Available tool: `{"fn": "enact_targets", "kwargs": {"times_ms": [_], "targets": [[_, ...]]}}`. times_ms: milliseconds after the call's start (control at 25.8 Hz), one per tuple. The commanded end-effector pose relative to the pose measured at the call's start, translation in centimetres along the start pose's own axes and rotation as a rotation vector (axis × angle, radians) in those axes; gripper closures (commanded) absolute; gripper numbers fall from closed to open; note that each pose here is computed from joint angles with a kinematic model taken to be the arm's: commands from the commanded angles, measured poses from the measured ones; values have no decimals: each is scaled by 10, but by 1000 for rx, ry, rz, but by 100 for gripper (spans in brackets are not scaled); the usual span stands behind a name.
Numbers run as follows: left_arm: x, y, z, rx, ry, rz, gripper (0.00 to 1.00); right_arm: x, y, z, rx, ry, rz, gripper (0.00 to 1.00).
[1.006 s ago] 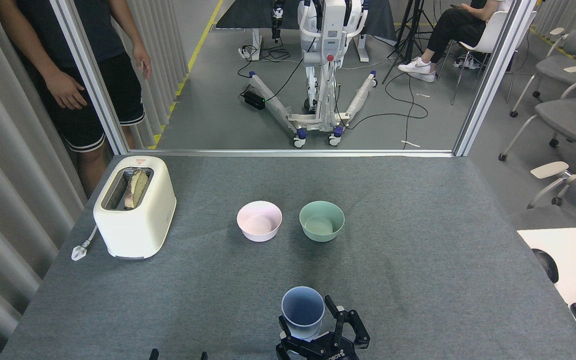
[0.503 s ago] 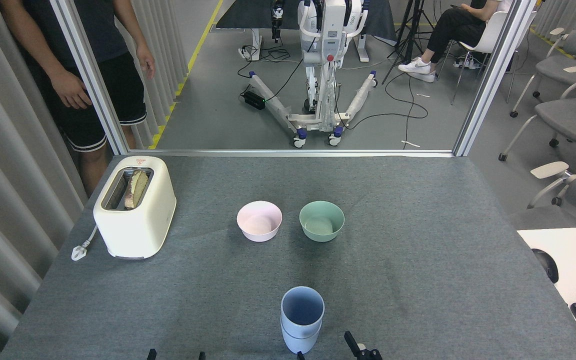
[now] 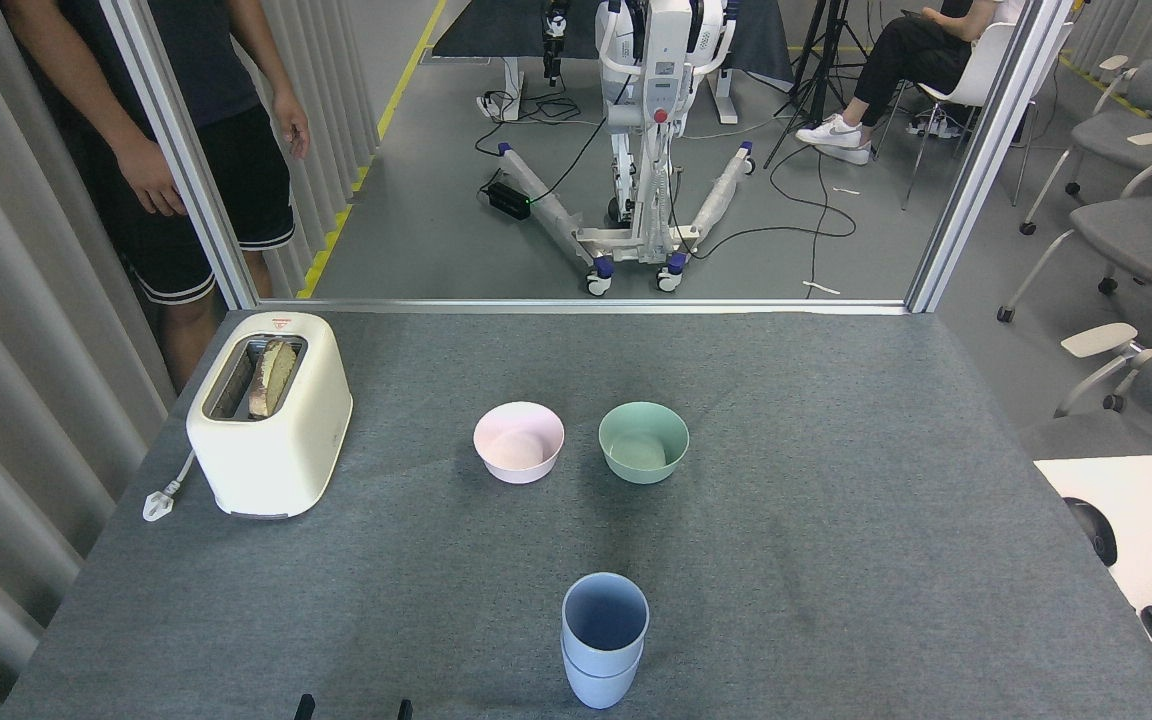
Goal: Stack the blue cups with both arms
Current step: 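Open the right gripper and withdraw it from the stacked cups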
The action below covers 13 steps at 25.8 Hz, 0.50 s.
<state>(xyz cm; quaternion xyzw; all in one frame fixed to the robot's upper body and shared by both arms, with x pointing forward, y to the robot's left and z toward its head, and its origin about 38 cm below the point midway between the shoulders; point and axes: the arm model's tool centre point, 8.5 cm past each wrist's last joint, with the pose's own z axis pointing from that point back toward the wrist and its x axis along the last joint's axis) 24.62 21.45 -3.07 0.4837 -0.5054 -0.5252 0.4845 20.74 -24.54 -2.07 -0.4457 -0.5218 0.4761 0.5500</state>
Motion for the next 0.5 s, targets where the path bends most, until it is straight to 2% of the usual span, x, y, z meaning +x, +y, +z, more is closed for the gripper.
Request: {"fn": "enact_targets", "kwargs": {"times_ms": [0, 465], "targets": [[-1, 1, -1, 2, 0, -3, 0, -20, 3, 4, 14, 36, 17, 0], [-1, 1, 1, 2, 1, -5, 0, -23, 4, 5, 25, -20, 30, 0]]}}
